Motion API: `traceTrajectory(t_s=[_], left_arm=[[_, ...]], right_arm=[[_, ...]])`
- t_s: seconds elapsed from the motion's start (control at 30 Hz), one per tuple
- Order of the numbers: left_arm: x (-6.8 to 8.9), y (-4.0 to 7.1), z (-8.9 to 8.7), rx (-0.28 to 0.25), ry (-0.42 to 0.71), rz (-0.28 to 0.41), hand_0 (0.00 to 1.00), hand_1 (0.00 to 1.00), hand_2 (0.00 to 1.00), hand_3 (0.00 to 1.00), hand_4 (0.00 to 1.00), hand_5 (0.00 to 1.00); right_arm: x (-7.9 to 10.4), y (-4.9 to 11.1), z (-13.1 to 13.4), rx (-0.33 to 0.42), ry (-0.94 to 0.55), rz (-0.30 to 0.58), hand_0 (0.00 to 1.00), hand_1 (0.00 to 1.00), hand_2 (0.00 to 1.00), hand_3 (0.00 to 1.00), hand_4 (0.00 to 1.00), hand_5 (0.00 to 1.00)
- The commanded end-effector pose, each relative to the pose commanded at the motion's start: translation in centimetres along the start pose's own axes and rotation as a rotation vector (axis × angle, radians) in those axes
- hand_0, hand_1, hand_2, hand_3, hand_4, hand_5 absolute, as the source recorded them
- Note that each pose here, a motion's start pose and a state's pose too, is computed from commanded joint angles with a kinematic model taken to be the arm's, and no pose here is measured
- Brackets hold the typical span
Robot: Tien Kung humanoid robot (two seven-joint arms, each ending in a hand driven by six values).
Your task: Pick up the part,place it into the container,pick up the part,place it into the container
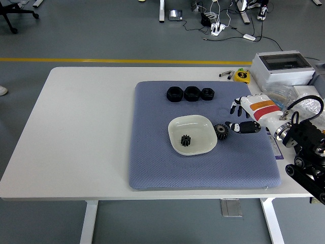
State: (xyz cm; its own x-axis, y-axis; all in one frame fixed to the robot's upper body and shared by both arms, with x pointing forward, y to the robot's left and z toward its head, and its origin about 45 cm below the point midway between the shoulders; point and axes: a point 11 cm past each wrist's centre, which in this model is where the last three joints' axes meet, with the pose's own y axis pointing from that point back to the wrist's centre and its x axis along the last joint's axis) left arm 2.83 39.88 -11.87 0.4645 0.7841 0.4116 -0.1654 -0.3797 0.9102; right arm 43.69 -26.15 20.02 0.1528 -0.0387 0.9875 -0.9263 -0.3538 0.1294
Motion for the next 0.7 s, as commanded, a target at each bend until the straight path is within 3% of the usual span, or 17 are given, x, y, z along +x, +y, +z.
traceTrajectory(t_s=[0.1, 0.13, 0.4, 0.7], left_arm=[[0.0, 0.0, 0.1, -0.001, -0.001, -0.001, 0.696, 0.721, 0.74, 0.636, 0.662, 0.644], [0.0, 0.0, 0.2, -0.002, -0.001, -0.001, 0.696, 0.72, 0.74, 0.636, 0.663, 0.645], [0.0, 0.0, 0.2, -0.004, -0.002, -0.003, 0.696, 0.72, 0.74, 0.636, 0.662, 0.645], [0.2, 0.0, 0.3, -0.004, -0.01, -0.004, 0.696, 0.72, 0.74, 0.636, 0.663, 0.645]], right_arm=[[-1.1, -0.2, 0.4, -0.011, 0.009, -0.029, 0.608, 0.693, 0.78, 0.844, 0.988, 0.48], [-1.3, -0.2, 0.6, -0.017, 0.011, -0.036, 0.717, 0.747, 0.823, 0.861, 0.993, 0.471], [-2.4, -0.6, 1.2, -0.044, 0.012, -0.074, 0.717, 0.74, 0.816, 0.858, 0.991, 0.47], [-2.5, -1.6, -0.7, 0.003, 0.009, -0.094, 0.687, 0.717, 0.79, 0.848, 0.982, 0.465]])
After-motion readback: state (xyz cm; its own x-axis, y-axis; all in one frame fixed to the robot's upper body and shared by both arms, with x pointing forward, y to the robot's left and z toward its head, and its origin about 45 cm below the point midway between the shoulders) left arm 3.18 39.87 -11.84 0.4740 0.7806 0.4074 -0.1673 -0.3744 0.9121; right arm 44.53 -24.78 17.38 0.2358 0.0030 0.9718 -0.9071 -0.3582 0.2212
